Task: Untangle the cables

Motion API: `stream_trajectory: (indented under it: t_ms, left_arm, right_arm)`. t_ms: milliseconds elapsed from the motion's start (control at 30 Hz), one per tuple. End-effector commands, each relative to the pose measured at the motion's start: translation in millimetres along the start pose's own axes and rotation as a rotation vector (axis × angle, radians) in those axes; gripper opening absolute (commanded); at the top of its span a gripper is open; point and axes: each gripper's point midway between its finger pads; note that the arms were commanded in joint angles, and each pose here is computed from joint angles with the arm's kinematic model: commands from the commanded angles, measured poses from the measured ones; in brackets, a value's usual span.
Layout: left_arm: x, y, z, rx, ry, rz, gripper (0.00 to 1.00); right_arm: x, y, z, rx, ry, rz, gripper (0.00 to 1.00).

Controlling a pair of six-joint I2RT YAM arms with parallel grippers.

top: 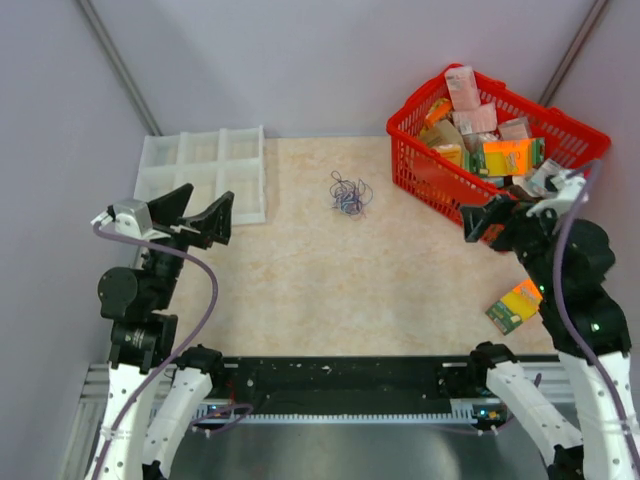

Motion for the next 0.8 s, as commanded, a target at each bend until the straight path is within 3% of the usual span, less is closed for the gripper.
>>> stream_trajectory:
  t_ms: [0,100,233,333,567,767]
  left_arm:
    - [-3.1,0.9,3.2,-0.010,-0.017,-0.029,0.99]
    - [-0.7,1.1,4.9,-0.016,-0.013,-0.026,0.99]
    - [2.3,0.0,7.0,-0.027,0.003,-0.021,0.99]
    - [3.6,0.0,6.8,-0.024,0.007,-0.018,0.99]
    - [-0.4,3.5,0.5,-0.007,0.010,-0.025,0.99]
    - [4.7,1.7,-1.8,-0.002,0.015,-0.007,0.99]
  right_arm:
    - [33.1,-46.0,67.3,-0.305,-0.144,0.141,0.99]
    - [65.6,-71.0,122.9,-0.461,-0.139,0.237,0.99]
    - [127.5,-123.0,187.8,-0.501,-0.009,0.415,0.99]
    - [151.3,-167.0,213.4,-0.482,-0.033,0.472,0.99]
    - [215.1,-282.2,202.5,-0.011,-0.172,0.536,0.99]
    - [249.5,-336.6,172.9,0.244,-0.104,0.486,0.91]
Point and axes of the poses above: each gripper's point midway between its finger pads, its own y axis back along the fingers, its own z axis along the line the jaws close on, x = y × z, and after that the axes turned 4 degrees about y, right-handed
